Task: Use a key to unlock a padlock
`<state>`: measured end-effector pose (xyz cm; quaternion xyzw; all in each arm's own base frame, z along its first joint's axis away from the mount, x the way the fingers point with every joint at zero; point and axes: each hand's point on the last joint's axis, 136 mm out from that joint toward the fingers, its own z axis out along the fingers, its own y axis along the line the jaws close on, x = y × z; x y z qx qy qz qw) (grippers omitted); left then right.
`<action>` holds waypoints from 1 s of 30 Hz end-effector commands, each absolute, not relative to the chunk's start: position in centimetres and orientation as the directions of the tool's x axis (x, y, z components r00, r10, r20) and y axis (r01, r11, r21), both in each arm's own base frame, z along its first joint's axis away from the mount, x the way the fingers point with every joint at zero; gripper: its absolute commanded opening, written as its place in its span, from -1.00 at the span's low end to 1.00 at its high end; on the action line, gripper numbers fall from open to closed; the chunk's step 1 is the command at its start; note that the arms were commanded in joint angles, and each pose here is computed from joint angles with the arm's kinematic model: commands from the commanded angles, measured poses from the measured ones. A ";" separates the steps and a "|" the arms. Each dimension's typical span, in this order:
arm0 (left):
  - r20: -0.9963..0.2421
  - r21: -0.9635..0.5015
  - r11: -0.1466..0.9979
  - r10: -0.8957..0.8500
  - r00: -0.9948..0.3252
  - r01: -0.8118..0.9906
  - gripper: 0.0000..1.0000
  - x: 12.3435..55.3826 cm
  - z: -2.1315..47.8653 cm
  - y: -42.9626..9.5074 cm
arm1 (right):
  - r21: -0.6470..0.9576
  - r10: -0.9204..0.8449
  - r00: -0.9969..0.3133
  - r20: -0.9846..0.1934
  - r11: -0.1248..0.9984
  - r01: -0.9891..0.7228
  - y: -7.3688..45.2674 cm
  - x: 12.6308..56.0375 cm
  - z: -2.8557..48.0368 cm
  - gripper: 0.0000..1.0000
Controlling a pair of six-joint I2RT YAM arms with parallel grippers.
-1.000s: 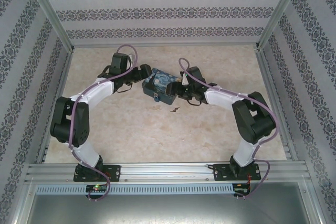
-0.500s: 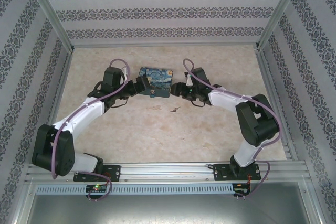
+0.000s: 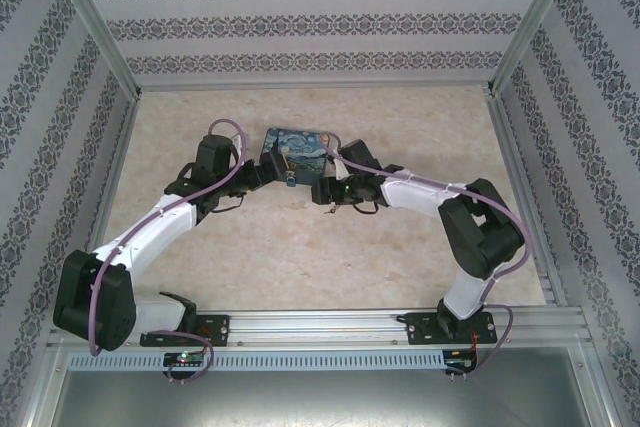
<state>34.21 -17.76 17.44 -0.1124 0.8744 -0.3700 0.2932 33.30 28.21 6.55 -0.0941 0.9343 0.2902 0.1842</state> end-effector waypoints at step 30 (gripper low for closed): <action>-0.436 -0.705 0.709 -0.415 -0.798 0.017 0.99 33.7 17.8 -17.5 | 0.358 -0.259 -0.933 -0.250 0.871 -0.337 25.8 25.1 0.7 0.09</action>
